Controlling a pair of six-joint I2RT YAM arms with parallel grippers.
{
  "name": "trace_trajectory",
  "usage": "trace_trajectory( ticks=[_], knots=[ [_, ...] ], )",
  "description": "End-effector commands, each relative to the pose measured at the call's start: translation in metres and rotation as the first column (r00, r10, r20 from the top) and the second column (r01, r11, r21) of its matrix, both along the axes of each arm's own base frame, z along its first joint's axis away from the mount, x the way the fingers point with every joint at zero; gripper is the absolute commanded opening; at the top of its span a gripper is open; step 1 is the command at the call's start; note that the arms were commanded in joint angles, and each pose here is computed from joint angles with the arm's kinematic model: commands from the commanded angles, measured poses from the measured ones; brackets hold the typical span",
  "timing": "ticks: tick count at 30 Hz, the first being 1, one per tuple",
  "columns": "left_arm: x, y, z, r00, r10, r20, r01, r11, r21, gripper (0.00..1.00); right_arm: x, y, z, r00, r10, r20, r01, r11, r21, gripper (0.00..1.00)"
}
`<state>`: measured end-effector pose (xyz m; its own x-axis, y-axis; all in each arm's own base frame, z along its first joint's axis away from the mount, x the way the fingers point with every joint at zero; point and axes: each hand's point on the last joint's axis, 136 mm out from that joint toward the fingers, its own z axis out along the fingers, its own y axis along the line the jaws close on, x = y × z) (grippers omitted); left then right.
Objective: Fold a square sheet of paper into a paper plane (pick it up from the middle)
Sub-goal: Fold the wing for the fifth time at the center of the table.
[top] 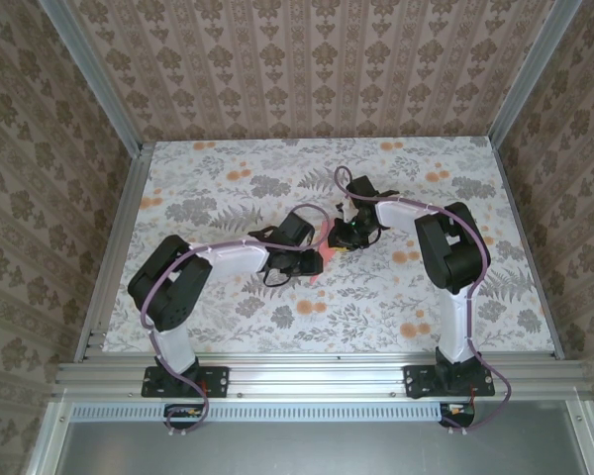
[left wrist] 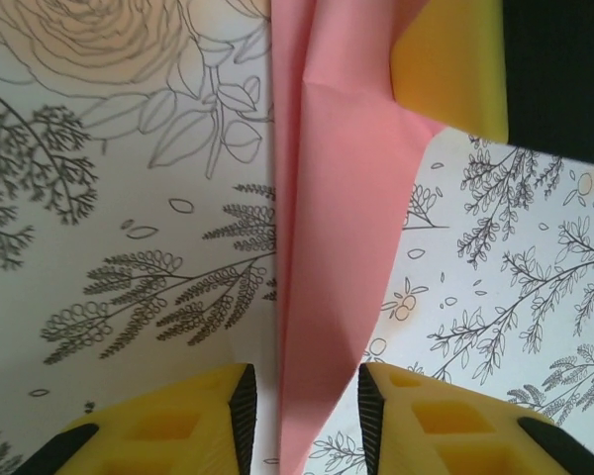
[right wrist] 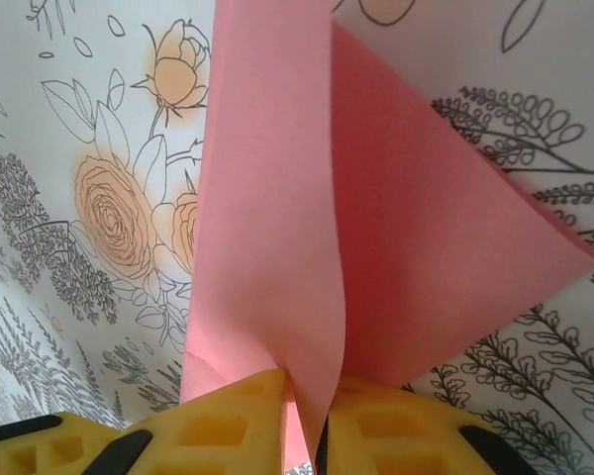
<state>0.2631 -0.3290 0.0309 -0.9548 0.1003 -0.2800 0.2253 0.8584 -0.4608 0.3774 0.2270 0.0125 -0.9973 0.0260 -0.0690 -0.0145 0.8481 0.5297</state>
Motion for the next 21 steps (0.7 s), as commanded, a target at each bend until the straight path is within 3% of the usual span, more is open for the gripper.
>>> trace_trajectory(
  ticks=[1, 7, 12, 21],
  knots=[
    [-0.011, -0.003, 0.003, 0.999, -0.038, 0.006, 0.038, 0.999, -0.025, 0.37, -0.011, -0.015, -0.040, 0.994, -0.057, -0.092, 0.049, 0.995, -0.086, 0.17],
    [-0.012, 0.003, 0.000, 0.999, -0.038, 0.031, 0.037, 0.999, 0.039, 0.37, -0.010, -0.016, -0.041, 0.990, -0.086, -0.114, 0.076, 0.993, -0.087, 0.20],
    [-0.008, 0.013, -0.005, 0.997, -0.037, 0.069, 0.027, 0.990, 0.136, 0.30, -0.007, -0.013, -0.032, 0.988, -0.104, -0.109, 0.100, 0.994, -0.044, 0.24],
    [-0.006, -0.006, 0.036, 0.987, -0.051, 0.151, 0.062, 0.996, -0.065, 0.37, -0.006, -0.016, -0.034, 0.989, -0.103, -0.110, 0.097, 0.994, -0.060, 0.21]
  ],
)
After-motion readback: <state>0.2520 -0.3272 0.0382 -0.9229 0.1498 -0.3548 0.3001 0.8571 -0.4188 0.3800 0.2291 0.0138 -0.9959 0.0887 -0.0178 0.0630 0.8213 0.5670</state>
